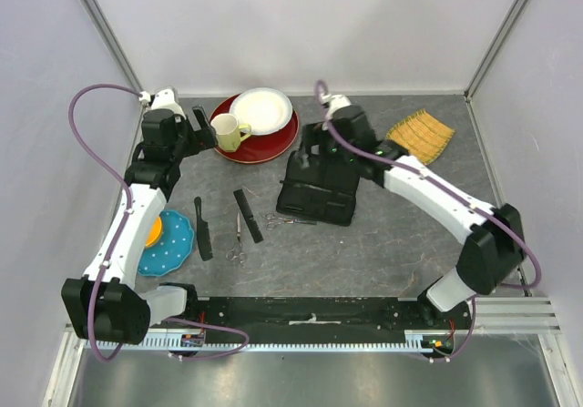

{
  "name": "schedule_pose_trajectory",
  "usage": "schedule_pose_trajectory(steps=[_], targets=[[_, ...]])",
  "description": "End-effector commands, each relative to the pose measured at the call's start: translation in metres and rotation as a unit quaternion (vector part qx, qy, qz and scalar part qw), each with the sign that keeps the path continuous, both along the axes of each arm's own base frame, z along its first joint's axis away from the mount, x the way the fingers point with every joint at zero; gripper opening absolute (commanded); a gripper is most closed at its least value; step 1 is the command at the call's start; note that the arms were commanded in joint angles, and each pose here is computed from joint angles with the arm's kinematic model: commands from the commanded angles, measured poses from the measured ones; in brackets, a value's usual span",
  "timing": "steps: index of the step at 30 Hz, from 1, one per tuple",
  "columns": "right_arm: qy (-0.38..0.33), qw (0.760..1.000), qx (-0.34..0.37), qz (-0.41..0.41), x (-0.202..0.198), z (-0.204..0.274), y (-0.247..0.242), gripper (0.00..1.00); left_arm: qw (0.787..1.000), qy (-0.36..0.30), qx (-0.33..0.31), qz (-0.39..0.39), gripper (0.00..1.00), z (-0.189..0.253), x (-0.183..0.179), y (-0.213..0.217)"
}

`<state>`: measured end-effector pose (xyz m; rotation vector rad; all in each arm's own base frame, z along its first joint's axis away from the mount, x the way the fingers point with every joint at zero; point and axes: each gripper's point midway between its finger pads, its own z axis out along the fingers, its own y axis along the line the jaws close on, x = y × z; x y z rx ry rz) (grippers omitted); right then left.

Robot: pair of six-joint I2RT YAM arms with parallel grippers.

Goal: Sort the hair-cutting tools

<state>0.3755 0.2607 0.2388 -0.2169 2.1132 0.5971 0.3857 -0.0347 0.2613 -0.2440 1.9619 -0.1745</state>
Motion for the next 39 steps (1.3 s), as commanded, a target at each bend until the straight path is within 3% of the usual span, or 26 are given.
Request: schedule_pose_trajectory(steps=[1, 7, 11, 18, 26, 31, 39], targets=[[-0.010, 0.998, -0.037, 0.041, -0.019, -0.004, 0.055, 0.89, 0.999, 0.000, 0.004, 0.050, 0.99, -0.001, -0.003, 0.015], [0.016, 0.992, -0.077, 0.095, -0.051, -0.041, 0.122, 0.73, 0.992, 0.062, -0.008, 0.113, 0.98, -0.027, -0.010, 0.030], [0.020, 0.975, -0.138, 0.176, -0.086, -0.071, 0.165, 0.66, 0.986, 0.112, -0.034, 0.115, 0.97, -0.054, -0.019, 0.024], [0.088, 0.956, -0.203, 0.194, -0.123, -0.122, 0.179, 0.54, 0.979, 0.142, -0.055, 0.134, 0.97, -0.084, -0.033, 0.024], [0.149, 0.944, -0.227, 0.189, -0.146, -0.164, 0.182, 0.53, 0.970, 0.176, -0.050, 0.158, 0.96, -0.105, -0.043, 0.029], [0.160, 0.944, -0.225, 0.182, -0.145, -0.177, 0.187, 0.53, 0.961, 0.194, -0.015, 0.197, 0.96, -0.112, -0.052, 0.047], [0.177, 0.945, -0.228, 0.156, -0.144, -0.192, 0.184, 0.61, 0.957, 0.213, 0.005, 0.196, 0.96, -0.124, -0.056, 0.051]])
